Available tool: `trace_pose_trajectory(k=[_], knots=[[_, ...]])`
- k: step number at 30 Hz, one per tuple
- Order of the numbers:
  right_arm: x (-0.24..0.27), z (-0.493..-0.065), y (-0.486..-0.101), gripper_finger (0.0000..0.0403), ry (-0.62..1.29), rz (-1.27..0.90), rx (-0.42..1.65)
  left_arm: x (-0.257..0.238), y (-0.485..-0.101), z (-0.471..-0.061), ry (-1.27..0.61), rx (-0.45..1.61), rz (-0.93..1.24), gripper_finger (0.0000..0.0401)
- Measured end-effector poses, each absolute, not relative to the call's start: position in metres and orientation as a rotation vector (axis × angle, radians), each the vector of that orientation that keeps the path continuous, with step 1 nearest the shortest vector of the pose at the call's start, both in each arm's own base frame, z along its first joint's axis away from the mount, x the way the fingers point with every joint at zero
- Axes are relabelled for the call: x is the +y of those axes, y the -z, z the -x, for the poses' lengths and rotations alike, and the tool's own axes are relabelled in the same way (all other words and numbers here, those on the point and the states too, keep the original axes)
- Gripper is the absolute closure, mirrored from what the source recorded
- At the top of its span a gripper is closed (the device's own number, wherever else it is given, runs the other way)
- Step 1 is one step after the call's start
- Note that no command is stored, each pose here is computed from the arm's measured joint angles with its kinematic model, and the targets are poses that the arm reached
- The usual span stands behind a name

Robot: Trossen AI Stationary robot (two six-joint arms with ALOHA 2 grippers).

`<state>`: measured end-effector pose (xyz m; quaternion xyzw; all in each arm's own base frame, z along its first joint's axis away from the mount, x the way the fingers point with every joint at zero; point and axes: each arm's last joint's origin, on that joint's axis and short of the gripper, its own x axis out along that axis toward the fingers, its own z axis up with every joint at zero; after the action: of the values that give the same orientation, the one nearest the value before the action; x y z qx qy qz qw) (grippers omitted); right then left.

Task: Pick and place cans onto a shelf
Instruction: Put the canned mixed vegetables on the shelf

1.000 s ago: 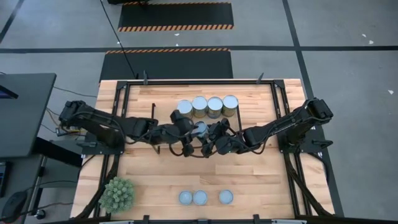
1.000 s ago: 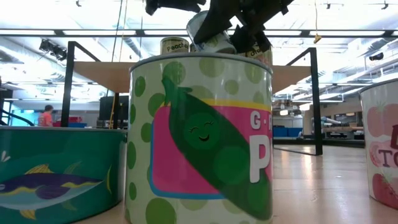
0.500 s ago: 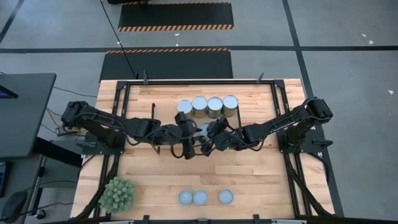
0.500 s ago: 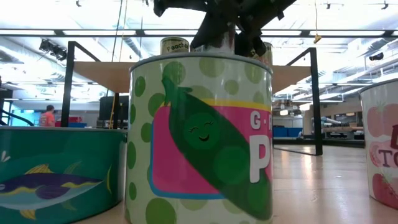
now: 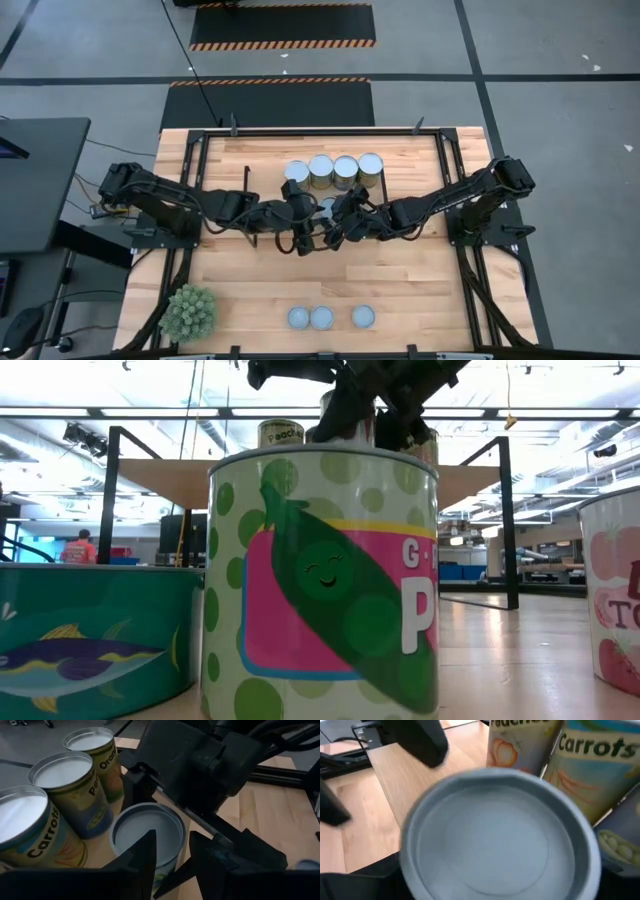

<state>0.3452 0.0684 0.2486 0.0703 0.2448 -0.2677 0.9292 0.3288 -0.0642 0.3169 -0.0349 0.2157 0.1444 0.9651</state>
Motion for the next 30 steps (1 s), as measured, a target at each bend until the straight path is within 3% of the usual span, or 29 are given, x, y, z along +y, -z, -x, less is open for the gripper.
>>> trace_pose_trajectory(k=[21,30], knots=[[0.074,-0.341,-0.272,0.0037,0.558,-0.077,0.594,-0.062,-0.336,-0.312,-0.259,0.404,0.119,0.0278],[0.075,-0.334,-0.272,0.0037,0.630,-0.153,0.632,-0.061,-0.333,-0.306,-0.239,0.474,0.134,0.0278]])
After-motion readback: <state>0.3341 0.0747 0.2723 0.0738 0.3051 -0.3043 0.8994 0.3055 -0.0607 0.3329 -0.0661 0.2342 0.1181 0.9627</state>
